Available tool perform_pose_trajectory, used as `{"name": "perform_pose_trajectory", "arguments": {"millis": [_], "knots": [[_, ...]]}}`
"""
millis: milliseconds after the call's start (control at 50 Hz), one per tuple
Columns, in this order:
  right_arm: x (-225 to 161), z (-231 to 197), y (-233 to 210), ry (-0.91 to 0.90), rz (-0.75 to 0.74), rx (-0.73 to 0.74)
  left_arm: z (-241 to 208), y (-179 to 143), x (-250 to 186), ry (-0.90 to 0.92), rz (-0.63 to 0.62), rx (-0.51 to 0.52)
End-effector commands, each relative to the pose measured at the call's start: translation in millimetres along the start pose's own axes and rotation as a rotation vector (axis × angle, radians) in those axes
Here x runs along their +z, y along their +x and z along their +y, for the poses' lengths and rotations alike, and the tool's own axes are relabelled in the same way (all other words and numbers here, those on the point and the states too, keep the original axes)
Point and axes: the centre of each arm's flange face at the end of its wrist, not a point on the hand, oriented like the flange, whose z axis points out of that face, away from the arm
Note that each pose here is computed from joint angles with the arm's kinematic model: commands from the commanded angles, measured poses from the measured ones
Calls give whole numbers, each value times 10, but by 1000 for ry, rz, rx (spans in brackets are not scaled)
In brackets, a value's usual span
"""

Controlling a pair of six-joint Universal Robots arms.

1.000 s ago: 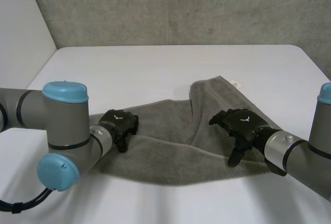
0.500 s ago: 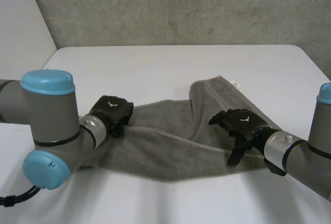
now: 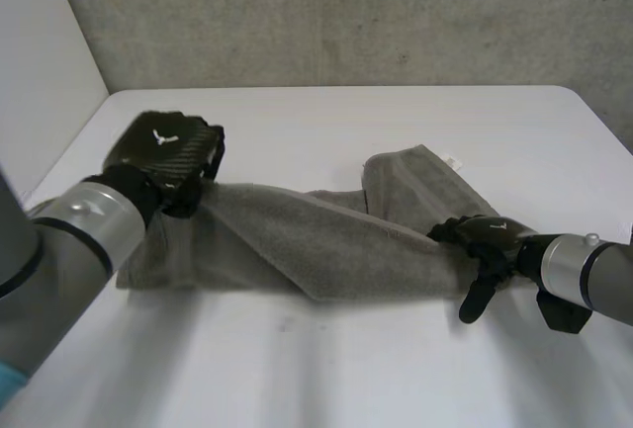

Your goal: Fold the laundry

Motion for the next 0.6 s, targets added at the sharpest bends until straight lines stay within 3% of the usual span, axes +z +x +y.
{"name": "perform_pose_trajectory", "arguments": {"millis": [20,240,420,460,600], "knots": [[199,24,154,29,60,-40,-90,-27,-190,39,-15,3],[137,-299,391,135,229,-265,143,-247,-116,-12,-97,-7],[-726,-990,104,312,296,-429,106,-316,-78,17,-73,-4],[-951,-1061,6,275,281,-441,122,-407,-55,6,-94,-7],[-938,-714,-138,8,152,-568,489,-345,42,-165,-37,-43]]}}
